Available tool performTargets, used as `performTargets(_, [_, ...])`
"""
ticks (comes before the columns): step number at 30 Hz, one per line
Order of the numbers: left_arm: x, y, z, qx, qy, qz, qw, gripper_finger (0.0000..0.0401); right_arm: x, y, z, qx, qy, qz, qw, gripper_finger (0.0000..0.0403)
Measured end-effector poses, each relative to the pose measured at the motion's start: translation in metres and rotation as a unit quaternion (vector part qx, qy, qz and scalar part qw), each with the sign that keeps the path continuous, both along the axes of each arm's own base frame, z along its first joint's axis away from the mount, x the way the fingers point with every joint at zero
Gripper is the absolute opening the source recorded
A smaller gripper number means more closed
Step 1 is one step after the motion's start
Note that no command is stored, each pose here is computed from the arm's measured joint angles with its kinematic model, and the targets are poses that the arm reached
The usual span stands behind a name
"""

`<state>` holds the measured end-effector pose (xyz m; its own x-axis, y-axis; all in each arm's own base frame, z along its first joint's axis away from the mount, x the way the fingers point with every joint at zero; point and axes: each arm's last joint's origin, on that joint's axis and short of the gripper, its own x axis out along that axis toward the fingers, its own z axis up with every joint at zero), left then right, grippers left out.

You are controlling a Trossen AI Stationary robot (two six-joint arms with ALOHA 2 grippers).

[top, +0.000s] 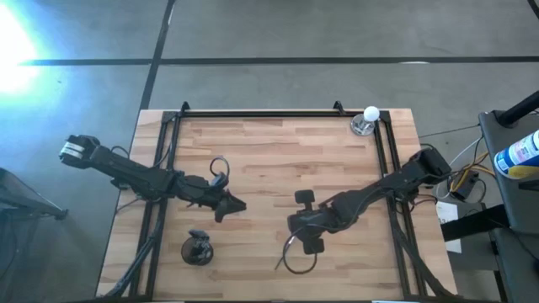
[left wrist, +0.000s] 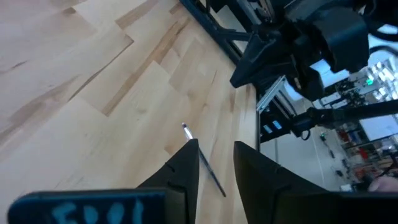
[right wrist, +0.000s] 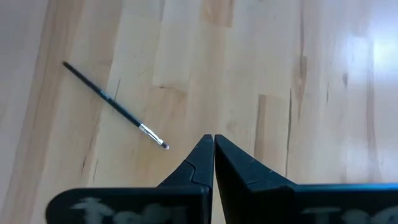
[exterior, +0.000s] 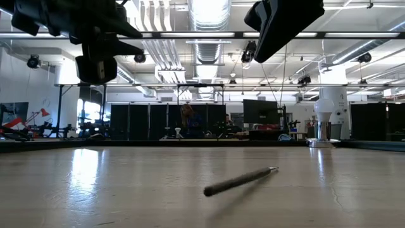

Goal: Pick & Place Makeup Brushes
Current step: Put the eyeshadow brush into the holder

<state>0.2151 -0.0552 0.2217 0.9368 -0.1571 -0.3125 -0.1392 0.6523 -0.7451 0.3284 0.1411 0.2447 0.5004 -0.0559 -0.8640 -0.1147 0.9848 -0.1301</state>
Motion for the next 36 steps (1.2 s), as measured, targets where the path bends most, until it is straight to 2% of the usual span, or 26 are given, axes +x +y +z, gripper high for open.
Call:
performTargets(6, [0.0, 0.0, -0.002, 0.012, 0.003, -0.004, 1.0, 0.0092, 0.008, -0.004, -0.008, 0.04, 0.018, 0.007, 0.999, 0.0015])
performTargets(12, [-0.001, 0.0, -0.002, 0.013, 0.005, -0.004, 1.0, 0.0092, 0.022, -0.008, -0.028, 0.094, 0.051, 0.046, 0.993, 0.0062])
performTargets(17, [-0.001, 0.0, -0.002, 0.014, 0.007, -0.003, 1.0, 0.0092, 0.028, -0.006, -0.053, 0.073, 0.089, 0.102, 0.988, 0.0108])
performTargets(21, [-0.001, 0.0, -0.003, 0.014, 0.008, -0.003, 1.0, 0.0092, 0.033, -0.004, -0.073, 0.056, 0.113, 0.143, 0.982, 0.0124])
performTargets(29, [-0.001, 0.0, -0.004, 0.015, 0.009, -0.003, 1.0, 0.0092, 0.043, 0.0, -0.101, 0.04, 0.141, 0.169, 0.975, 0.0104])
performTargets(36, [-0.001, 0.0, -0.004, 0.016, 0.012, -0.003, 1.0, 0.0092, 0.048, 0.002, -0.107, 0.039, 0.145, 0.169, 0.974, 0.0054])
